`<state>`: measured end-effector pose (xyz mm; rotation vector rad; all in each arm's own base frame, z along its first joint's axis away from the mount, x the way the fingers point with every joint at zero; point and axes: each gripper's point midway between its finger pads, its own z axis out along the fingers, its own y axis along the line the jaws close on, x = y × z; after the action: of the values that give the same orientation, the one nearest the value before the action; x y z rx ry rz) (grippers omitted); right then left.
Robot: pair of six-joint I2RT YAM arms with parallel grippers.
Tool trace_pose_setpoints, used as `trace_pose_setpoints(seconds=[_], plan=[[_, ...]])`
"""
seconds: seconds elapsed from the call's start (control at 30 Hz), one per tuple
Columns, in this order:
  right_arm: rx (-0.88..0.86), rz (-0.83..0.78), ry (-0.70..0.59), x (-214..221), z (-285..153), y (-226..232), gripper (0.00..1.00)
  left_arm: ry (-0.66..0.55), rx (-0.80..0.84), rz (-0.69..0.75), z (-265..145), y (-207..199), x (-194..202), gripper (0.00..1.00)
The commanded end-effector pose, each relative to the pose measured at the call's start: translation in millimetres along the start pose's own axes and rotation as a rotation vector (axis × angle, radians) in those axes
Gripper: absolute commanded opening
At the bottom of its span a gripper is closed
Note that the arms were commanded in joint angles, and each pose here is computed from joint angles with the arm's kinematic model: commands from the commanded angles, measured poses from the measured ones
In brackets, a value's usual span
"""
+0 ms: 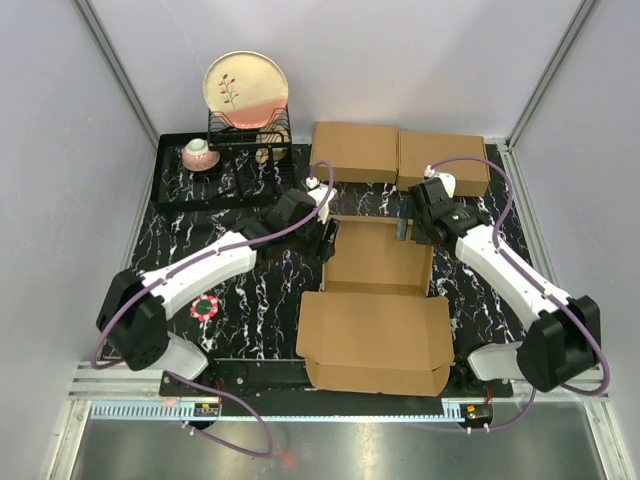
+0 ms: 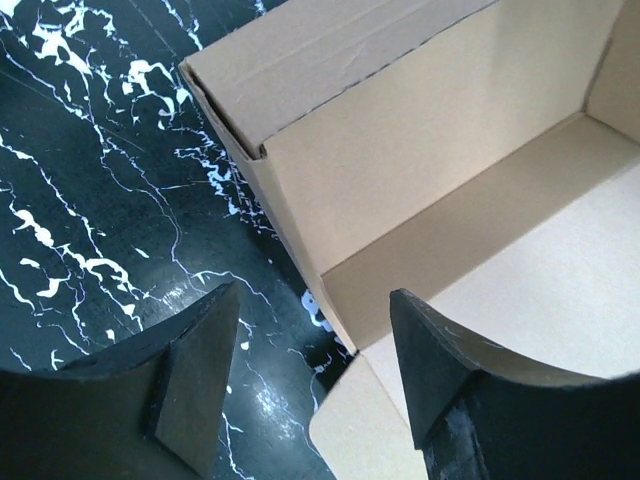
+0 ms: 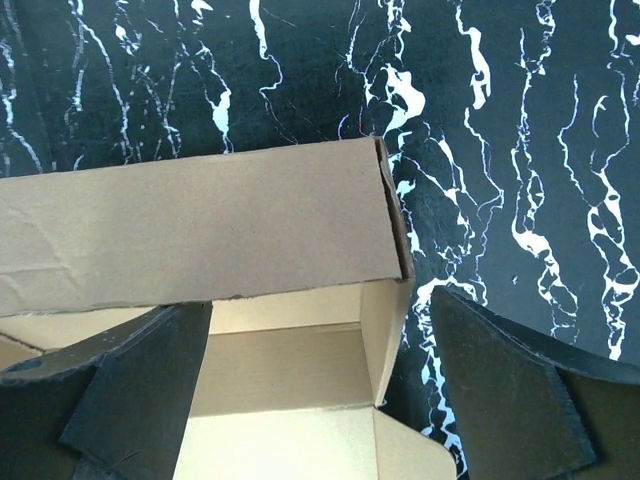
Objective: Fold the paper box
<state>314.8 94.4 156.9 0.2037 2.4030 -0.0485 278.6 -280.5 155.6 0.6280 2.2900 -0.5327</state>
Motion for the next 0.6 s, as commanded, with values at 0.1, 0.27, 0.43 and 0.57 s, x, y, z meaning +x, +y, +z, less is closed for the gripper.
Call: trace_pose_setpoints(seconds=[0.1,0.27,0.43,0.57], plan=[[0.035,0.032,-0.001,-17.7,35.5,8.4,0.96,-0.012,-0.075,-0.055,33.6,26.3,-29.6,0.64],[0.040,0.035,-0.017,-36.7,41.1,10.8,0.98,0.008,-0.114,-0.054,48.2,44.8,-42.1,0.63],[0.040,0.034,-0.049,-53.0,31.2,10.1,0.99,0.011,-0.108,-0.069,46.2,52.5,-44.6,0.63],[0.022,0.067,-0.059,-47.8,21.5,8.0,0.99,0.034,-0.080,-0.085,44.2,47.4,-31.1,0.63]])
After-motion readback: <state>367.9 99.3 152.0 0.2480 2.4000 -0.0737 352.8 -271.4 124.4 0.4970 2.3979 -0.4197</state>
